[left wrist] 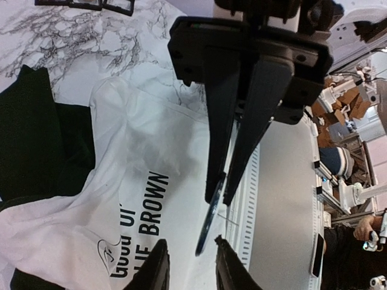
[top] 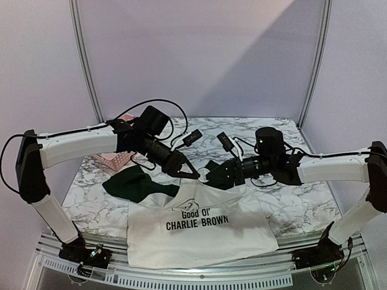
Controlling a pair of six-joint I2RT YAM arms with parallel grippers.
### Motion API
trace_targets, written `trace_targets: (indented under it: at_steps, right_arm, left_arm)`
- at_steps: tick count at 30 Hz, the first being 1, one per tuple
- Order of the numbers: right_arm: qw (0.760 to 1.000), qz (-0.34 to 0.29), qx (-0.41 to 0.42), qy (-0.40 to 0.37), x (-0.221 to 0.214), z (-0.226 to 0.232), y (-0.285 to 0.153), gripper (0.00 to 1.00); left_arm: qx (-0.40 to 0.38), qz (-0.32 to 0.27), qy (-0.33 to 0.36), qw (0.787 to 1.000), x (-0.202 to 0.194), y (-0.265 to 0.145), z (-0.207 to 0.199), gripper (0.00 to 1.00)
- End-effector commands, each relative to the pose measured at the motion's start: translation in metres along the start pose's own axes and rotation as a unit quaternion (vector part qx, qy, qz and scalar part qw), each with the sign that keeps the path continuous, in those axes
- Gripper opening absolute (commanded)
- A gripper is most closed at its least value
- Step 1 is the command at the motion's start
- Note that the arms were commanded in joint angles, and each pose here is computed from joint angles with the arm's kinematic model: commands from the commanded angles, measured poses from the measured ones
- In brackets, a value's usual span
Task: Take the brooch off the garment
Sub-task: Pass from the right arm to the left
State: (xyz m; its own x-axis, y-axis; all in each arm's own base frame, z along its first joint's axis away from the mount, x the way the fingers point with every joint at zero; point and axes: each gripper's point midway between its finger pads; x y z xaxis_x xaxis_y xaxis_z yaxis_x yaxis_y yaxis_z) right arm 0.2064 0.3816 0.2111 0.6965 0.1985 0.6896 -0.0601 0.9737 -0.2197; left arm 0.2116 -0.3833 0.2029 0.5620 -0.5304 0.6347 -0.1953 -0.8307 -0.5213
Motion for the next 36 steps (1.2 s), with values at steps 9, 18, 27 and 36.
trace_targets:
  at_steps: [9,18,27,36]
  right_arm:
    - [1.0,0.013,0.013,-0.01,0.001,0.005,0.007,0.0]
    - [1.0,0.017,0.012,-0.008,-0.001,0.003,0.01,0.0]
    - [1.0,-0.007,0.004,-0.016,0.006,0.006,0.005,0.22]
    - [0.999,-0.022,0.014,-0.021,0.006,0.016,-0.001,0.42]
  left_arm:
    - [-0.021,0.005,0.007,1.0,0.002,0.007,-0.01,0.18]
    - [-0.034,0.006,0.009,0.999,0.001,0.008,-0.014,0.0]
    - [-0.028,-0.01,0.011,0.999,0.007,0.005,-0.015,0.0]
    - [-0.036,-0.084,-0.025,0.995,0.032,-0.017,-0.005,0.0]
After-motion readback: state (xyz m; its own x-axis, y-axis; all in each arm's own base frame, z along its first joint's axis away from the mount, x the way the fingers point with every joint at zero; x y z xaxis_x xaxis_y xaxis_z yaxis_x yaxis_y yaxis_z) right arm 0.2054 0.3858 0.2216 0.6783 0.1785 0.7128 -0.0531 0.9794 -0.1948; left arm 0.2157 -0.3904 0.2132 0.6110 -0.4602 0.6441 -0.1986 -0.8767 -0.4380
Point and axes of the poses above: each gripper's point midway between its finger pads, its own y axis out along the fingers, its own z axis along the line the jaws close on, x = y × z, and after that the axes turned 2 degrees about y, right-handed
